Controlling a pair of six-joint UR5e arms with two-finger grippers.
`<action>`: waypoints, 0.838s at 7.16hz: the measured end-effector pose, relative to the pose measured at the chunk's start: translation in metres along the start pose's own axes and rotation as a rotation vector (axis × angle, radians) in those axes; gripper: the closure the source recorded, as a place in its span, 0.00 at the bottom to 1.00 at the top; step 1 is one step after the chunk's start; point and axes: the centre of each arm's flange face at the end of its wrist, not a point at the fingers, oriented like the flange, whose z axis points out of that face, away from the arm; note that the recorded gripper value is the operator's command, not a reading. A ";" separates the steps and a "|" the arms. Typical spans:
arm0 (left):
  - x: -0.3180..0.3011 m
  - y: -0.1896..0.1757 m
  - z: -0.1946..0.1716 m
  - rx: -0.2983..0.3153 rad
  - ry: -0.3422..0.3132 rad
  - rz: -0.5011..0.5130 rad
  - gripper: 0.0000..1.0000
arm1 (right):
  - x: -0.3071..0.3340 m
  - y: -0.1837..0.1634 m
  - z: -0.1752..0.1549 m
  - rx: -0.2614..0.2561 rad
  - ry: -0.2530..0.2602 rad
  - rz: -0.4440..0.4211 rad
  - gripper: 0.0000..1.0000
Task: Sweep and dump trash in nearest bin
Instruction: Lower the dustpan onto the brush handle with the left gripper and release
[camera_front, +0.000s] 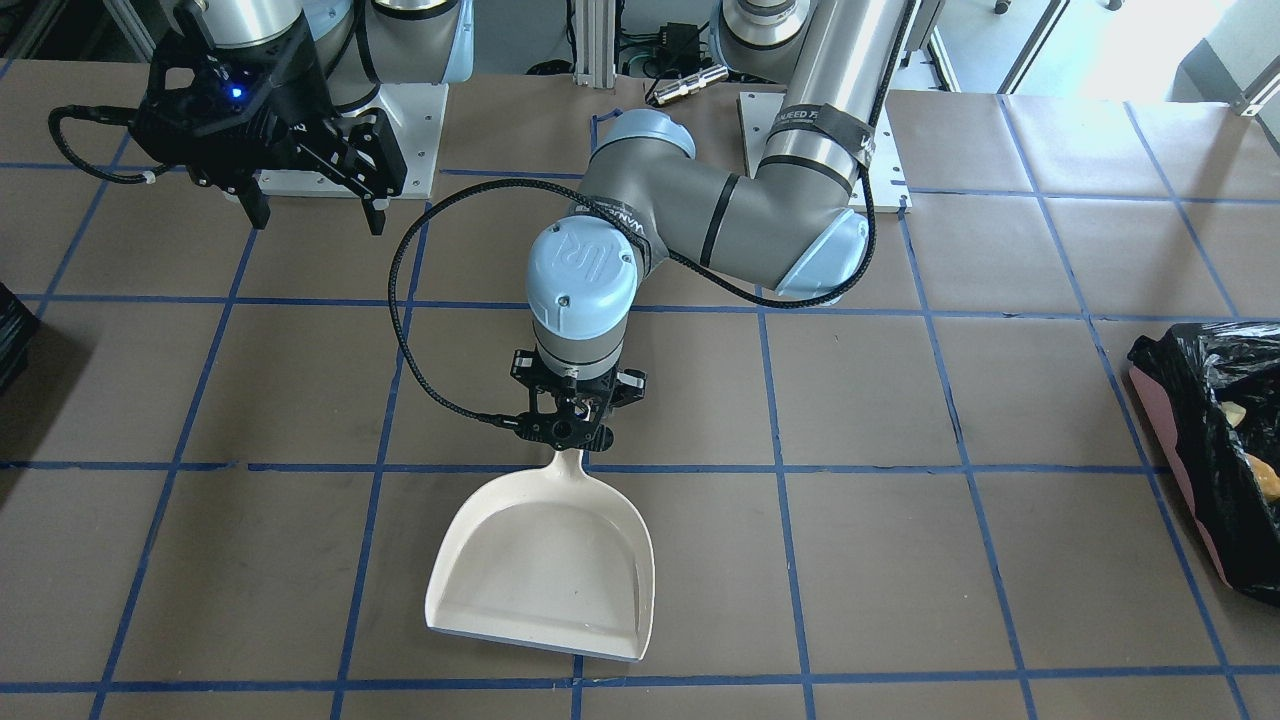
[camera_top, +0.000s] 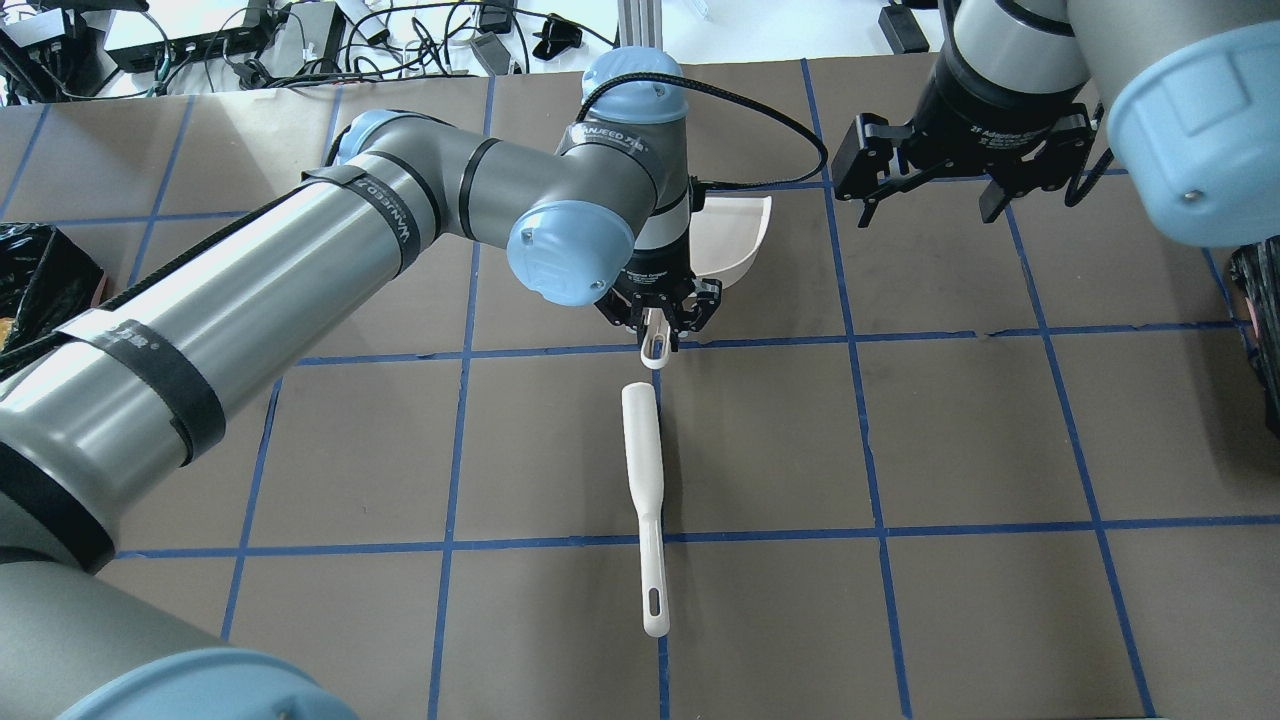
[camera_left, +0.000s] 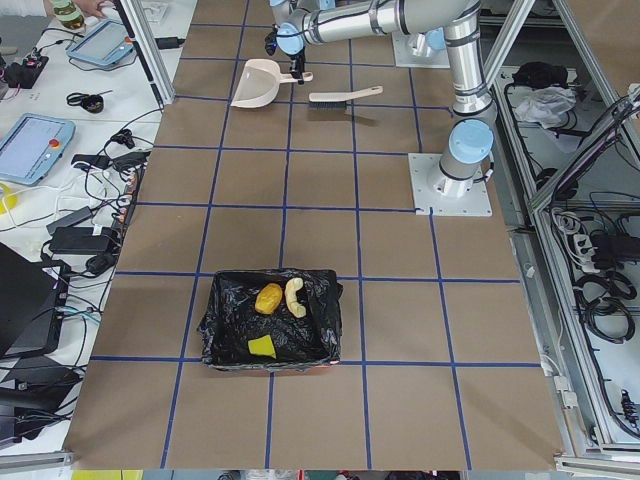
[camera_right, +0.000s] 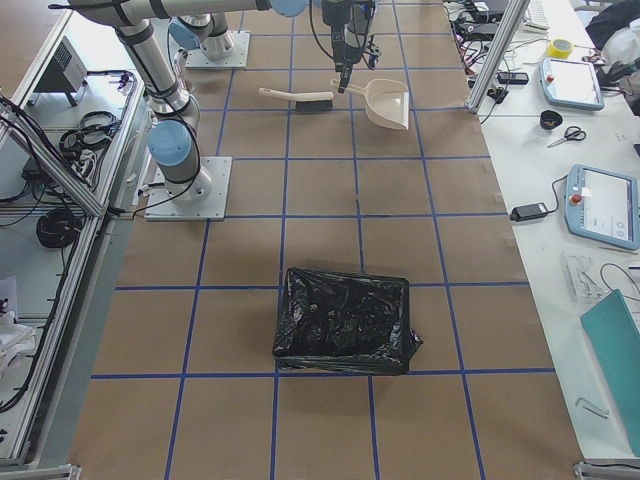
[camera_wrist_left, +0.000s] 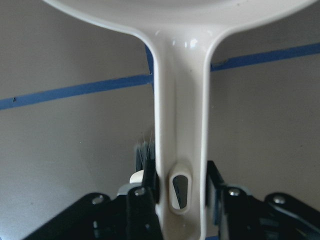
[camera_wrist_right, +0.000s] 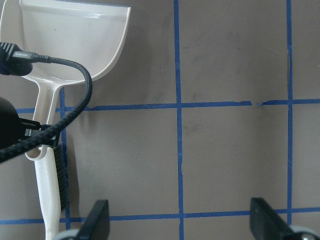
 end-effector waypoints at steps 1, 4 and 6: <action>-0.002 -0.002 0.004 -0.004 -0.020 0.009 1.00 | 0.000 -0.001 0.001 -0.002 -0.004 -0.004 0.00; -0.006 -0.003 0.010 -0.013 -0.056 0.000 1.00 | -0.003 0.000 0.003 -0.006 -0.027 -0.042 0.00; -0.006 -0.003 0.011 -0.014 -0.058 -0.004 0.89 | -0.003 0.000 0.003 -0.003 -0.027 -0.046 0.00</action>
